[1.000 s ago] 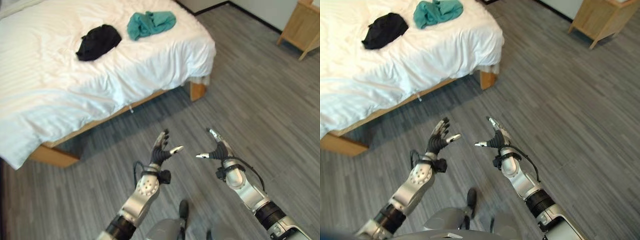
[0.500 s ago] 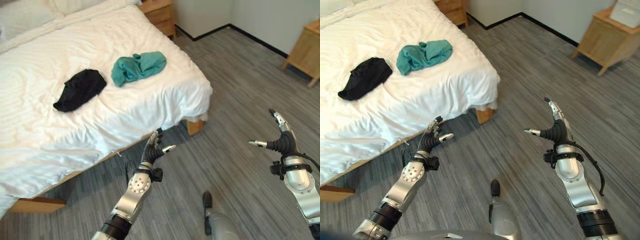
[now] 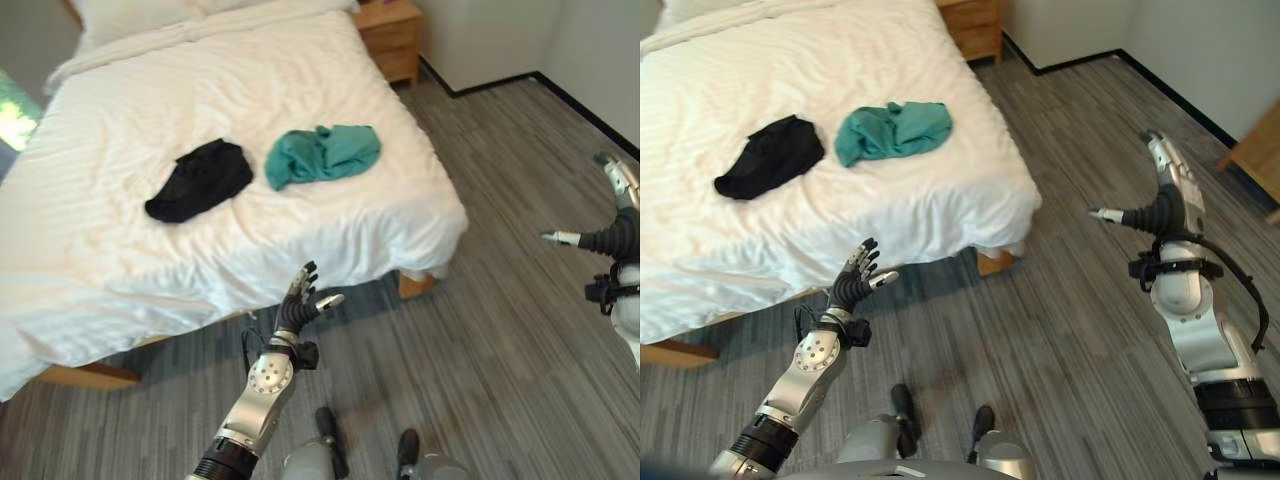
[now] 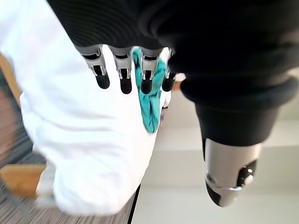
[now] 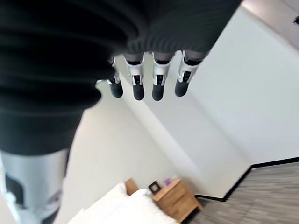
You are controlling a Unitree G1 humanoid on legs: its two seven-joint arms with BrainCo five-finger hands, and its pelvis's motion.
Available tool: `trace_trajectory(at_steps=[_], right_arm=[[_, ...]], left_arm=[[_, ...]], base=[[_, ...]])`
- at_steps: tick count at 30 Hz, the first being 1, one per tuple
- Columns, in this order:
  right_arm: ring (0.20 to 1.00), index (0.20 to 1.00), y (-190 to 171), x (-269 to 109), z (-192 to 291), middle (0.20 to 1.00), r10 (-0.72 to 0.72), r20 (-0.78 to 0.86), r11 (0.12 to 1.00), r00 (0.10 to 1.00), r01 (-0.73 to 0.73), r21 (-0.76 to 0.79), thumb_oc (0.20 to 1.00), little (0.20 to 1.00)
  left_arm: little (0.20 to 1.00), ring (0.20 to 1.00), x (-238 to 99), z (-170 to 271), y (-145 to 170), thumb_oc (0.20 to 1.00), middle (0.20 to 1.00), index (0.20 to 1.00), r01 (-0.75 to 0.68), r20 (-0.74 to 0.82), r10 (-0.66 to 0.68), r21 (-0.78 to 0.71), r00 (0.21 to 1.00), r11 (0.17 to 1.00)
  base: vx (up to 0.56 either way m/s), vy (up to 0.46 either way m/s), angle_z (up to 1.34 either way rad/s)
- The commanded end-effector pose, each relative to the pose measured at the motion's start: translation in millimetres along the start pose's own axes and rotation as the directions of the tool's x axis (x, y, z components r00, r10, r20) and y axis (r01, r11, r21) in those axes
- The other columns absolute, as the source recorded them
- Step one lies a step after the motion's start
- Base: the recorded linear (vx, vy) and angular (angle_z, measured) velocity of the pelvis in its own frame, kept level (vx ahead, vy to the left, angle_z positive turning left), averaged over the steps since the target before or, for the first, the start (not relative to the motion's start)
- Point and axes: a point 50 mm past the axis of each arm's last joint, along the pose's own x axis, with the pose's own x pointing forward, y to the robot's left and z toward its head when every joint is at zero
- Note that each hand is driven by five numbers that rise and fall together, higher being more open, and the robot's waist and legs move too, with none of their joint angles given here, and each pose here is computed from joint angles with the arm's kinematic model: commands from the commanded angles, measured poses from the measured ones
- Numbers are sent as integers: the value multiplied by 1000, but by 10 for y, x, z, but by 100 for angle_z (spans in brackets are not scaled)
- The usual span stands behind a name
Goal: Pick up bed clothes into laundry basket.
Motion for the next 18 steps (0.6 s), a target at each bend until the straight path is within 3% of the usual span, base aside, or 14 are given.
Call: trace_trajectory(at_steps=[1, 7, 12, 18], right_arm=[[1000, 1000, -287, 244, 136, 1000, -60, 77, 997, 995, 64, -48, 1000, 1000], [1000, 1000, -319, 251, -45, 1000, -81, -8, 979, 997, 78, -186, 1000, 1000], [1000, 1000, -394, 340, -95, 1000, -169, -58, 972, 984, 157, -175, 1000, 1000], [1000, 1000, -396, 388, -177, 1000, -239, -132, 967, 962, 222, -128, 1000, 1000]], left_arm=[[1000, 1000, 49, 248, 7, 1000, 1000, 1000, 30, 117, -29, -10, 993, 999], [1000, 1000, -10, 184, -25, 1000, 1000, 1000, 88, 72, -88, 6, 994, 996], [1000, 1000, 12, 200, -72, 1000, 1000, 1000, 137, 71, -139, 39, 988, 990], [1000, 1000, -1, 140, -60, 1000, 1000, 1000, 153, 38, -154, 28, 987, 988]], base=[[518, 105, 60], [374, 150, 18], [211, 97, 68], [271, -142, 53]])
